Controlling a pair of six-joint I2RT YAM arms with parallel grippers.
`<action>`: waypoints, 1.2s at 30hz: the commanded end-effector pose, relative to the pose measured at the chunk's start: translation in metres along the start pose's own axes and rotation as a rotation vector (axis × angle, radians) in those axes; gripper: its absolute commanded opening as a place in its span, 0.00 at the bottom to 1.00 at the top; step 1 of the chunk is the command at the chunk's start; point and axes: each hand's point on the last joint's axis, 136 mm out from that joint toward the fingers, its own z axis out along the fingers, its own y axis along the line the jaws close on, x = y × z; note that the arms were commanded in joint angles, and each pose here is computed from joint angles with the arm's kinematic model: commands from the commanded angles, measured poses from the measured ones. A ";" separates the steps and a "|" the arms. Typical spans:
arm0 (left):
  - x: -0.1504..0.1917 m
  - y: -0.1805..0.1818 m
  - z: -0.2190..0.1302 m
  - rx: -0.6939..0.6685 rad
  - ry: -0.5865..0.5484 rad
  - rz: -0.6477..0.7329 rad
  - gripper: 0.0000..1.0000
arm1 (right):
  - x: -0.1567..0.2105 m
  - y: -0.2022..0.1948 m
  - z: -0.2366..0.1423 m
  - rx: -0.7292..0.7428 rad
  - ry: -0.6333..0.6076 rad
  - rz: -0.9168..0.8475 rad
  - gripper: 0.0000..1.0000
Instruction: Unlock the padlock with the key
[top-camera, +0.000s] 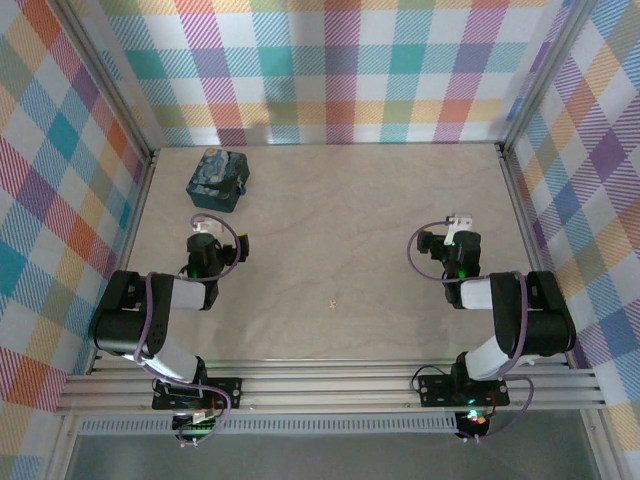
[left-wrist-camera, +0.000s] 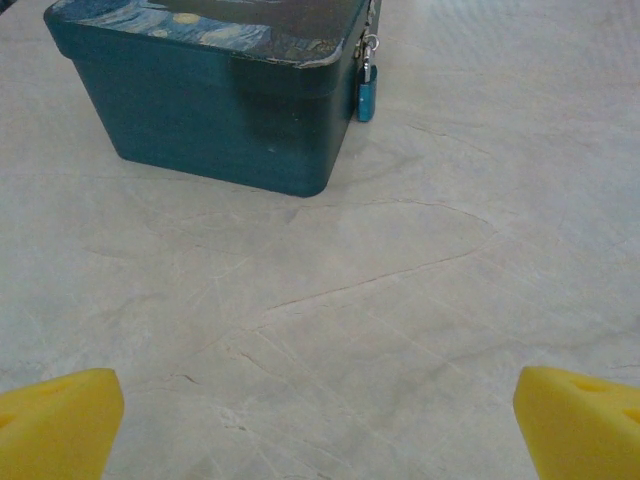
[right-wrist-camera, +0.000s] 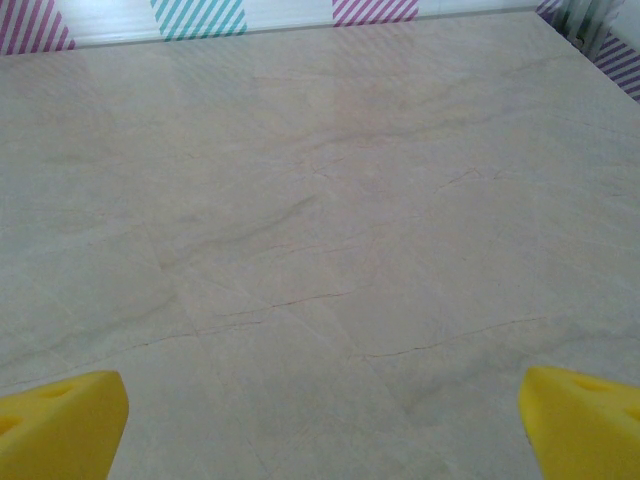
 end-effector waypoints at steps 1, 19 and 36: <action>-0.006 0.000 0.003 0.021 -0.005 -0.017 1.00 | -0.011 0.001 0.001 -0.013 -0.032 0.010 1.00; -0.006 0.000 0.003 0.020 -0.004 -0.017 1.00 | -0.011 0.001 0.002 -0.013 -0.030 0.009 1.00; -0.070 0.068 -0.002 -0.332 0.376 -0.535 0.98 | -0.073 0.026 -0.028 -0.130 0.123 0.083 1.00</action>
